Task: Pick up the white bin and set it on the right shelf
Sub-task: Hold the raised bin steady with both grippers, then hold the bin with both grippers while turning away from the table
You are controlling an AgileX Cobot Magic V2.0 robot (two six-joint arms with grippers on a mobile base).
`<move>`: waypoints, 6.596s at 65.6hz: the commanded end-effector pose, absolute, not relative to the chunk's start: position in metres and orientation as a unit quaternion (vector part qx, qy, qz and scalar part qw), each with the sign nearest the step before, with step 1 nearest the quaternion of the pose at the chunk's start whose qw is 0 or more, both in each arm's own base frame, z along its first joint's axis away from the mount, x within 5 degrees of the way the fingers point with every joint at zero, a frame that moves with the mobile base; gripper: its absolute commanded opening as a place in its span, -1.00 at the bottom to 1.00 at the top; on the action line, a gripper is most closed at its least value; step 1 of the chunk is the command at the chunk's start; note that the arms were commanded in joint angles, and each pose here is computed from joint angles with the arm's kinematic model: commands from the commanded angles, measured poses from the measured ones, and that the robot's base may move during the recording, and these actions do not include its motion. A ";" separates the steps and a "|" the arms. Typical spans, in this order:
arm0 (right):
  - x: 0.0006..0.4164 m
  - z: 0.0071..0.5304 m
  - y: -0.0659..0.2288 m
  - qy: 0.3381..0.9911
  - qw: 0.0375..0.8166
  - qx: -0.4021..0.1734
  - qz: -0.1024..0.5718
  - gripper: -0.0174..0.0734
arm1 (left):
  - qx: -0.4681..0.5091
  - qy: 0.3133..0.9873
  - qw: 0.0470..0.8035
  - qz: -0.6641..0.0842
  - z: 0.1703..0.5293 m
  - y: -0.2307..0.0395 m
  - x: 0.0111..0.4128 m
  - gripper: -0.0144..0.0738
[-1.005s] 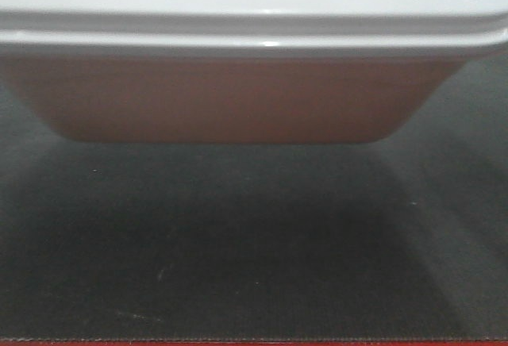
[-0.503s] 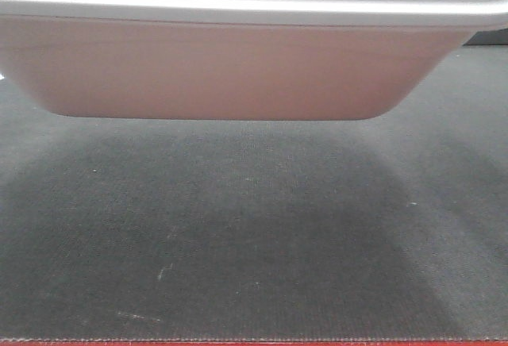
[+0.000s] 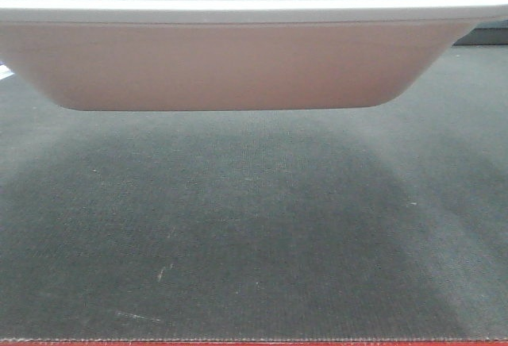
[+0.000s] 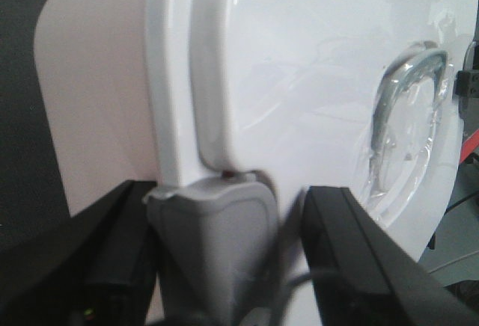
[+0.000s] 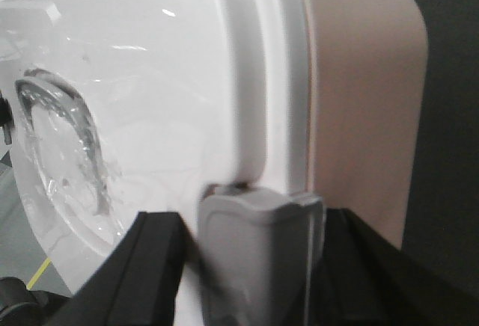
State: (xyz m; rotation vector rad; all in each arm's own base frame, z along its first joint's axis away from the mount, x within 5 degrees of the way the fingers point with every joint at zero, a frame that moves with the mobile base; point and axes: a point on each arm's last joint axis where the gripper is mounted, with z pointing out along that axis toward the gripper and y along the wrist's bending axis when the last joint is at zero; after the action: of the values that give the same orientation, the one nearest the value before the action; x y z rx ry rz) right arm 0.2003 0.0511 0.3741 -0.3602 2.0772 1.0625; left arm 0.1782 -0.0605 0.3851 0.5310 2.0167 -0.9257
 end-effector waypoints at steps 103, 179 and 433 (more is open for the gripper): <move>0.174 0.405 0.067 0.740 0.393 -0.209 0.504 0.20 | 0.212 0.754 0.411 -0.467 0.409 -0.074 0.162 -0.24; 0.174 0.405 0.067 0.740 0.394 -0.208 0.504 0.20 | 0.212 0.754 0.411 -0.467 0.409 -0.074 0.162 -0.25; 0.178 0.405 0.065 0.742 0.407 -0.195 0.495 0.20 | 0.216 0.754 0.406 -0.470 0.409 -0.074 0.161 -0.25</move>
State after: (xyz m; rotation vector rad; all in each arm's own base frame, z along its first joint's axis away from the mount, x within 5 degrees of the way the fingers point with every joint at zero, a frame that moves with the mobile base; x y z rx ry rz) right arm 0.1965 0.0509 0.3782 -0.4151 2.0282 0.9994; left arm 0.1774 -0.0608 0.3846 0.4798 2.0449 -0.9660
